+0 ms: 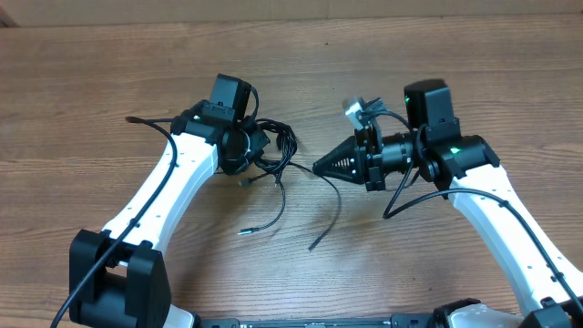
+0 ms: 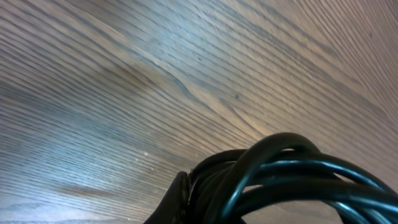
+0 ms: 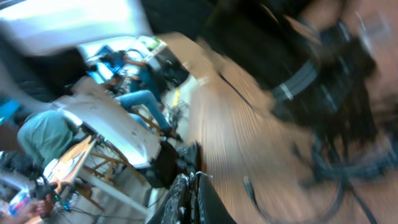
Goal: Untangle cables
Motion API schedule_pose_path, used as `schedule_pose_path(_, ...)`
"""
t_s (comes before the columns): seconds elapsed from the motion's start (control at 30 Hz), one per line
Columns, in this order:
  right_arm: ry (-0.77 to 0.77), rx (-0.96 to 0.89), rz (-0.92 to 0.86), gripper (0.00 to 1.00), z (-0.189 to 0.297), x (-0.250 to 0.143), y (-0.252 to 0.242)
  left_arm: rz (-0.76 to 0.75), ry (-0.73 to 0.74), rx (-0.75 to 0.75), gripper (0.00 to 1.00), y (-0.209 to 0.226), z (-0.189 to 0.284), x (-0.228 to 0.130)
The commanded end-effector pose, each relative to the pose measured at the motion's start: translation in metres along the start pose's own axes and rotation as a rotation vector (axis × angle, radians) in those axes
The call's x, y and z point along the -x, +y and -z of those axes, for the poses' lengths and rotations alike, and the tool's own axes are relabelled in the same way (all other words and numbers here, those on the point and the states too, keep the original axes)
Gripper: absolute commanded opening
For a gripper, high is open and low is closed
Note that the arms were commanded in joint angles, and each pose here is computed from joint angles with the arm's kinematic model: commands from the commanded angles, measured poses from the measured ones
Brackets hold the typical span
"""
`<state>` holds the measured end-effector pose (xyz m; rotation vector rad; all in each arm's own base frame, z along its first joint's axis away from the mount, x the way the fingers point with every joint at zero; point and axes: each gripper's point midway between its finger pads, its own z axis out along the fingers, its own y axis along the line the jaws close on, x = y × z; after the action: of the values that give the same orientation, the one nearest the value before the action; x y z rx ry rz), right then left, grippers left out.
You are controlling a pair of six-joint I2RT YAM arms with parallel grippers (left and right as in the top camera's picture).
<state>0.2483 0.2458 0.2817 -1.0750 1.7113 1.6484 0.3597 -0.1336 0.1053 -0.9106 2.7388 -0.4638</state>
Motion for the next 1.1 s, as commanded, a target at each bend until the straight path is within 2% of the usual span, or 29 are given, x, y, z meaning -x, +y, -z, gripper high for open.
schedule_pose_path(0.0, -0.049, 0.143, 0.155, 0.04, 0.009, 0.024, 0.038, -0.017, -0.050, -0.005, 0.04, -0.003, 0.007, 0.013)
schedule_pose_path(0.1, -0.055, 0.144, 0.216, 0.04, 0.010, 0.029, 0.038, -0.096, -0.036, -0.010, 0.05, -0.004, 0.004, 0.011)
schedule_pose_path(0.13, -0.055, 0.136, 0.223, 0.07, 0.010, 0.029, 0.037, -0.121, -0.027, -0.014, 0.04, -0.005, 0.003, 0.010)
schedule_pose_path(0.23, -0.042, 0.001, 0.184, 0.26, 0.008, 0.027, 0.013, -0.251, -0.002, -0.062, 0.04, -0.014, 0.003, 0.005)
schedule_pose_path(0.3, -0.009, -0.223, 0.118, 0.45, 0.012, 0.019, -0.026, -0.375, 0.019, -0.131, 0.04, -0.027, 0.004, 0.000)
schedule_pose_path(0.43, 0.069, -0.587, 0.035, 0.63, 0.035, 0.000, -0.084, -0.581, 0.014, -0.191, 0.04, -0.038, 0.006, -0.003)
schedule_pose_path(0.5, 0.088, -0.672, 0.022, 0.71, 0.043, -0.005, -0.097, -0.664, 0.006, -0.193, 0.04, -0.038, 0.006, -0.003)
schedule_pose_path(0.63, 0.099, -0.693, -0.029, 0.73, 0.043, -0.012, -0.106, -0.710, 0.000, -0.197, 0.04, -0.039, 0.006, -0.003)
schedule_pose_path(0.83, 0.183, -0.725, -0.122, 0.69, 0.016, -0.039, -0.123, -0.752, -0.016, -0.212, 0.04, -0.053, 0.005, -0.014)
schedule_pose_path(1.0, 0.235, -0.708, -0.100, 0.69, -0.010, -0.049, -0.118, -0.783, -0.102, -0.103, 0.04, -0.054, 0.000, -0.014)
schedule_pose_path(1.03, 0.236, -0.734, -0.110, 0.67, -0.009, -0.049, -0.120, -0.792, -0.116, -0.084, 0.04, -0.054, 0.000, -0.015)
schedule_pose_path(1.07, 0.236, -0.768, -0.130, 0.62, -0.007, -0.051, -0.123, -0.803, -0.124, -0.073, 0.04, -0.055, -0.001, -0.017)
